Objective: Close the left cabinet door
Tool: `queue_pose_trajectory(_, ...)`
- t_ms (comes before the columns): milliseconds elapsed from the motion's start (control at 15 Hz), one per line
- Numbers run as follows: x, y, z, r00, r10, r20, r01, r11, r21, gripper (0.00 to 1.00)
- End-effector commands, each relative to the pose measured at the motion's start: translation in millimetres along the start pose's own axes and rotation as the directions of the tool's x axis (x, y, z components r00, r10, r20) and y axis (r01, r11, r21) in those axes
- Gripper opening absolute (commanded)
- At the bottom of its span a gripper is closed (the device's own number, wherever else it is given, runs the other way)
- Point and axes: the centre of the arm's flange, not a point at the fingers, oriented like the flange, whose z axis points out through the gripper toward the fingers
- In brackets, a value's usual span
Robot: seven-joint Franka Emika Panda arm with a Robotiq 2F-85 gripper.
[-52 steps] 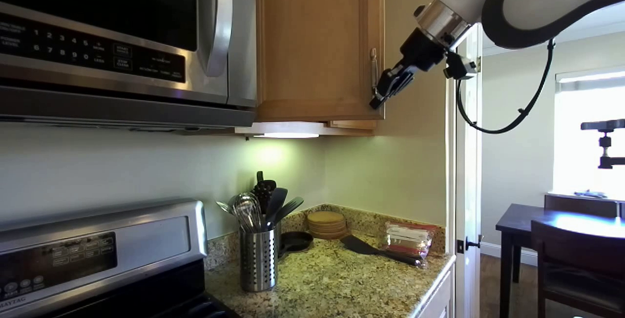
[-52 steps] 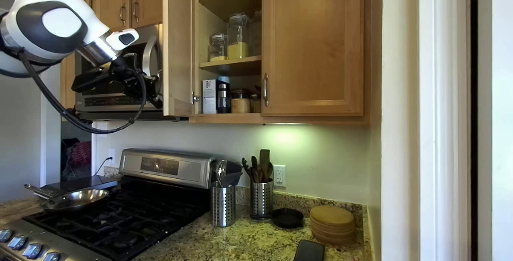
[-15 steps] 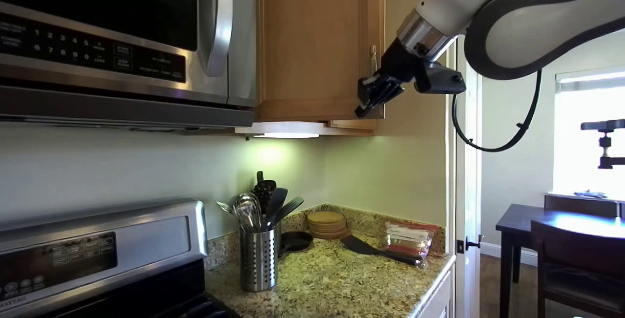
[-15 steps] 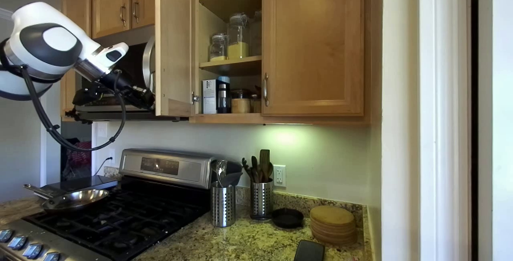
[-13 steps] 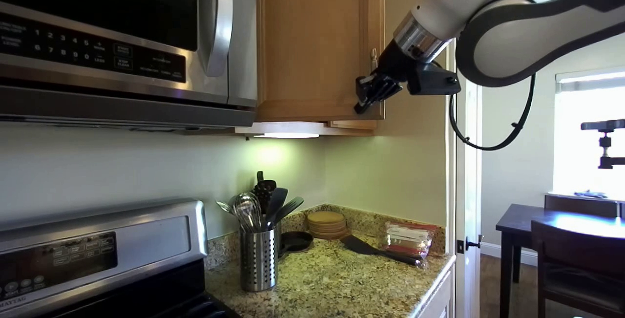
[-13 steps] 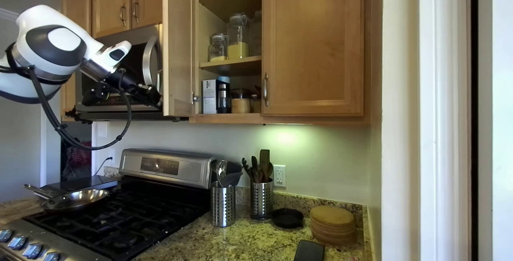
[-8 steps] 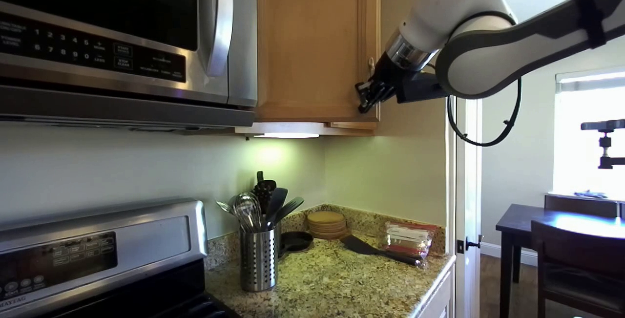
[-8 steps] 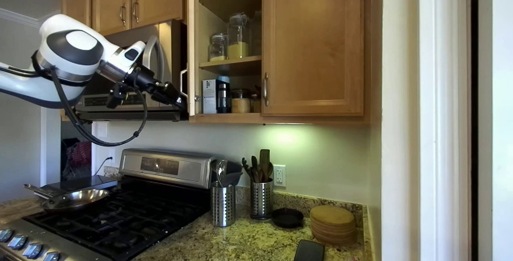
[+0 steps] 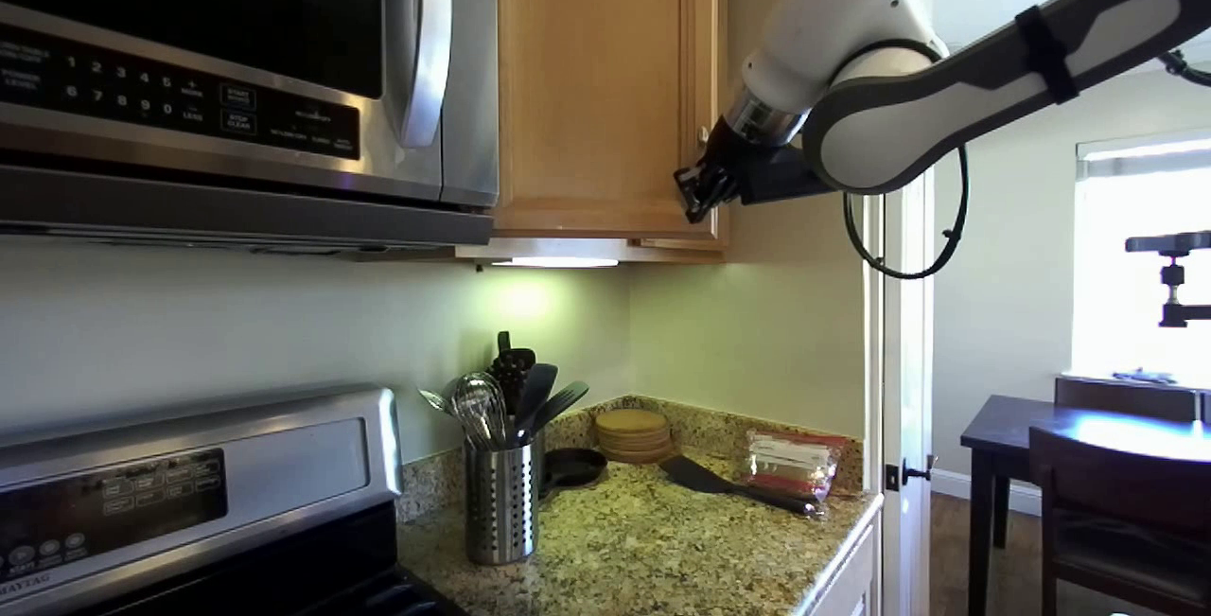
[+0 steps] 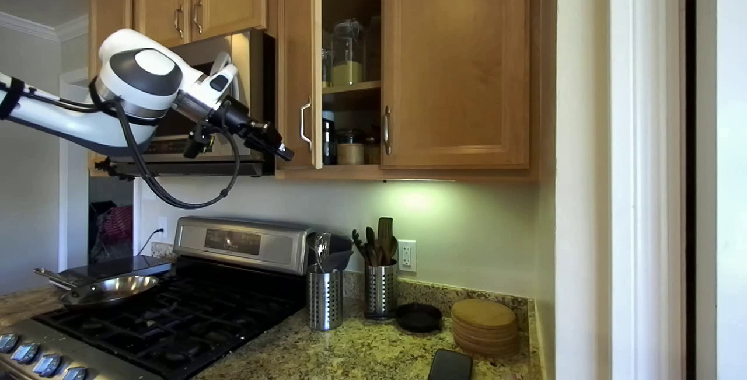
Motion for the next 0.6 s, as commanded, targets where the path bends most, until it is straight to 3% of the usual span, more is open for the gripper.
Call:
queue_pose_trajectory(0, 9.8, -6.7, 8.9, 0.998, -0.033, 0.054, 0.031, 0.999, 0.031, 0.06)
queue_pose_trajectory(67, 9.4, -8.1, 10.4, 0.996, -0.041, 0.076, 0.038, 0.998, 0.040, 0.31)
queue_pose_trajectory(200, 8.3, -9.4, 10.4, 0.984, -0.097, 0.152, 0.082, 0.991, 0.102, 0.35)
queue_pose_trajectory(333, 6.0, -12.0, 10.2, 0.965, -0.152, 0.212, 0.115, 0.977, 0.177, 0.47)
queue_pose_trajectory(400, -19.2, 10.0, 38.0, 0.956, -0.178, 0.233, 0.127, 0.967, 0.221, 0.53)
queue_pose_trajectory(533, -26.3, 26.1, 41.6, 0.928, -0.234, 0.290, 0.146, 0.944, 0.296, 0.66)
